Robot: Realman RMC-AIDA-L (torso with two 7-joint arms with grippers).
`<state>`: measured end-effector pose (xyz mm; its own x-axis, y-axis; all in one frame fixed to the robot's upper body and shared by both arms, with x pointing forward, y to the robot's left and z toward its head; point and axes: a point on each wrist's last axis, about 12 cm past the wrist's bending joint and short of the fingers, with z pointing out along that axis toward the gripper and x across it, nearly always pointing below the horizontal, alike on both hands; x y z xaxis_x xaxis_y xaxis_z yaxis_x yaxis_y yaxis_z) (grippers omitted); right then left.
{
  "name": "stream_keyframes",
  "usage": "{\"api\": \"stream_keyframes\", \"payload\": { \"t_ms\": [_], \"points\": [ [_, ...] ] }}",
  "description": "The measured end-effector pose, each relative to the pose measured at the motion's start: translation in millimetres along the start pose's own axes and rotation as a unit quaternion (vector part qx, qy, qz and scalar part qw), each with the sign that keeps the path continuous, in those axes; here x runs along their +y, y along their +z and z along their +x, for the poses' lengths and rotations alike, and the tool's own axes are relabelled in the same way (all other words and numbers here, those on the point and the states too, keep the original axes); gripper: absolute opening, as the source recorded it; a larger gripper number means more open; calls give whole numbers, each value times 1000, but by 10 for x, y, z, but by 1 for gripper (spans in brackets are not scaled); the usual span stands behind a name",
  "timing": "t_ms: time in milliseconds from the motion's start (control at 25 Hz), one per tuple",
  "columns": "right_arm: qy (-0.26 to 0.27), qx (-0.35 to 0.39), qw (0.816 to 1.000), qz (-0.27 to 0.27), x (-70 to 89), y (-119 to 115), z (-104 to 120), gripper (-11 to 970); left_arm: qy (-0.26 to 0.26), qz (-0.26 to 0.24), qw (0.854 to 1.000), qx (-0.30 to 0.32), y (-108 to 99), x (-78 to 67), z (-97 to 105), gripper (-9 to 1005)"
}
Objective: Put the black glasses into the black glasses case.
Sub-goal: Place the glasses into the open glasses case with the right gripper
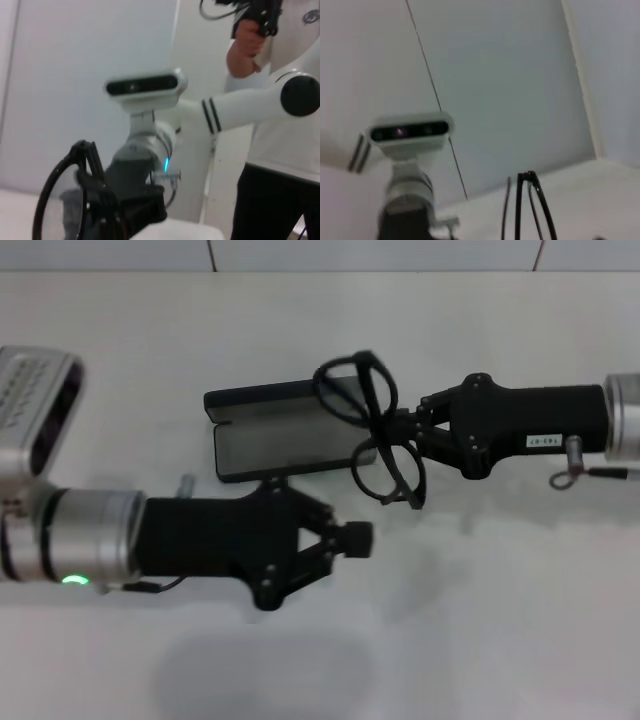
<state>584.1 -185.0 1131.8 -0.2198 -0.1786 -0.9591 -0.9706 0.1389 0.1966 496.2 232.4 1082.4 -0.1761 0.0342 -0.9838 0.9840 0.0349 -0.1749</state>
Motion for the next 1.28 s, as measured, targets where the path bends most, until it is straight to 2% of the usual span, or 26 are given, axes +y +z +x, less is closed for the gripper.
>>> {"api": "stream_keyframes", "payload": {
  "t_ms": [240, 440, 560, 720, 840, 1280],
  "points": [
    [-71, 120, 990, 18, -106, 137, -316, 76, -23, -37, 999, 18, -289, -122, 158, 8],
    [-152, 212, 965, 42, -153, 429, -594, 77, -46, -69, 995, 46, -406, -195, 325, 8],
    [-194, 252, 947, 49, -154, 654, -683, 78, -58, -87, 993, 58, -440, -214, 408, 8],
    [-242, 281, 926, 62, -129, 934, -633, 79, -64, -95, 992, 56, -456, -224, 438, 9],
    [-266, 290, 916, 74, -100, 1057, -545, 79, -65, -94, 992, 59, -453, -230, 447, 9],
    [-309, 285, 900, 115, -73, 1230, -369, 82, -64, -90, 992, 59, -421, -218, 441, 9]
  ]
}}
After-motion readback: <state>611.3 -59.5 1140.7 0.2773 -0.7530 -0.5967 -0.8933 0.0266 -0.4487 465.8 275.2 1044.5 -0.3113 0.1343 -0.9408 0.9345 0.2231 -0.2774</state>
